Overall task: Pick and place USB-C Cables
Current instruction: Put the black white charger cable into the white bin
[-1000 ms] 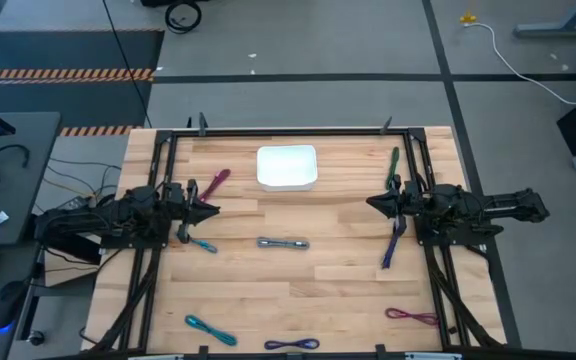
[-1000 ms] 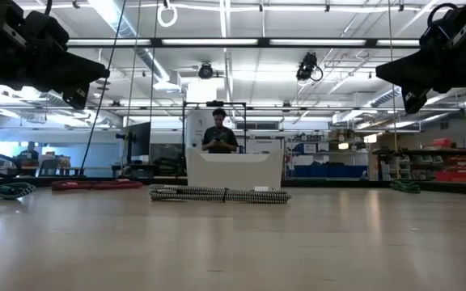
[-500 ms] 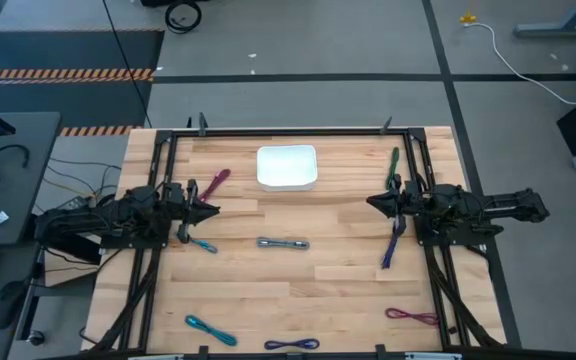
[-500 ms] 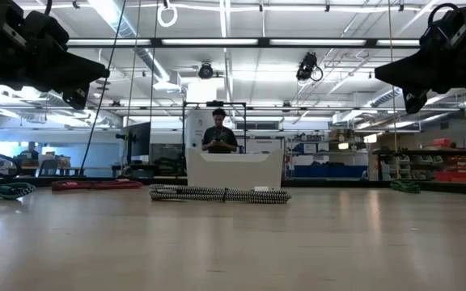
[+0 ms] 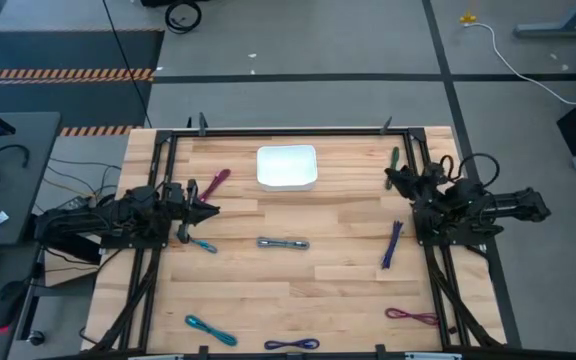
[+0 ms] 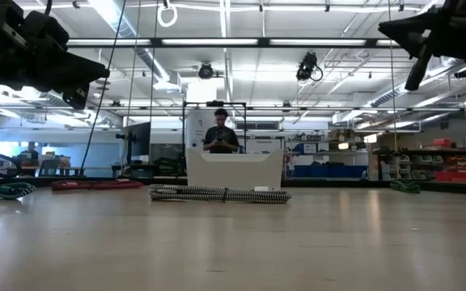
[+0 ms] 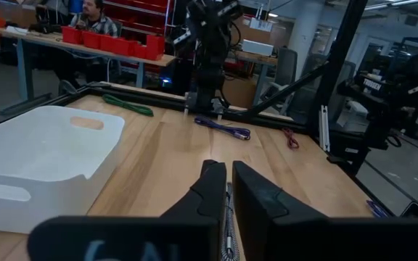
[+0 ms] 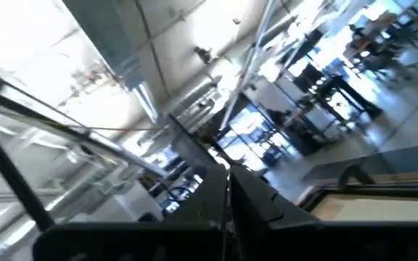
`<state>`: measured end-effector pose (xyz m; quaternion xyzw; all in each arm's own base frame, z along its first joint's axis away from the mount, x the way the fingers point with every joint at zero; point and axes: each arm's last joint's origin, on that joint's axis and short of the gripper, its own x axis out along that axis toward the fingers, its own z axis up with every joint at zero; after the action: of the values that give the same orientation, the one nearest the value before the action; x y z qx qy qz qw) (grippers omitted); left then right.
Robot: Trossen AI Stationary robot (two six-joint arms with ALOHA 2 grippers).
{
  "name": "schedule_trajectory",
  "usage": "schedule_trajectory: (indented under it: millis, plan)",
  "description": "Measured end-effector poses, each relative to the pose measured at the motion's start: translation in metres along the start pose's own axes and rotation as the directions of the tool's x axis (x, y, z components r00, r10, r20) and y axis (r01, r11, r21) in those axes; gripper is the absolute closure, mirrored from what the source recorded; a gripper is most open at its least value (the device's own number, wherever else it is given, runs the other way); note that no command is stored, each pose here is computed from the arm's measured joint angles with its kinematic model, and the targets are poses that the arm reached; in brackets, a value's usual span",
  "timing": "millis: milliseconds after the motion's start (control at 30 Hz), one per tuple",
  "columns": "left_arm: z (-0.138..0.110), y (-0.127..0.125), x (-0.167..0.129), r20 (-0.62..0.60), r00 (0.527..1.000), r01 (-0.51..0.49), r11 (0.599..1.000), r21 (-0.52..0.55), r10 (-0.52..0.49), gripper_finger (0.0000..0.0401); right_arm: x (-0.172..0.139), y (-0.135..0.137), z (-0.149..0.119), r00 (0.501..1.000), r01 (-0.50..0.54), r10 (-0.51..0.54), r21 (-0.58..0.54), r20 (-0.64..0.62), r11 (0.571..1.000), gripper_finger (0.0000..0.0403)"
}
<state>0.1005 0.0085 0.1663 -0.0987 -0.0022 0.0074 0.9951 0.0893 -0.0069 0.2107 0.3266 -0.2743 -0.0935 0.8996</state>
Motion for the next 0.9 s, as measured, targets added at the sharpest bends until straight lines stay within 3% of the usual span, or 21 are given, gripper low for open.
schedule_trajectory:
  millis: [200, 333, 533, 733, 900]
  plan:
    - [0.0, 0.0, 0.0, 0.0, 1.0, 0.0, 1.0, 0.0, 0.0, 0.0366, 0.018, 0.008, -0.008, 0.986, -0.012, 0.015, 0.015, -0.168, 1.0, 0.038]
    - [0.0, 0.0, 0.0, 0.0, 1.0, 0.0, 1.0, 0.0, 0.0, 0.0363, 0.046, 0.018, -0.016, 0.956, 0.021, -0.04, -0.067, -0.292, 0.998, 0.038]
    - [0.0, 0.0, 0.0, 0.0, 1.0, 0.0, 1.0, 0.0, 0.0, 0.0369, 0.095, 0.031, -0.044, 0.855, -0.106, -0.015, -0.203, -0.518, 0.973, 0.038]
    - [0.0, 0.0, 0.0, 0.0, 1.0, 0.0, 1.0, 0.0, 0.0, 0.0369, 0.147, 0.036, -0.069, 0.757, -0.239, 0.04, -0.22, -0.652, 0.946, 0.038]
    - [0.0, 0.0, 0.0, 0.0, 1.0, 0.0, 1.0, 0.0, 0.0, 0.0363, 0.177, 0.023, -0.094, 0.691, -0.25, -0.04, -0.29, -0.722, 0.924, 0.0379]
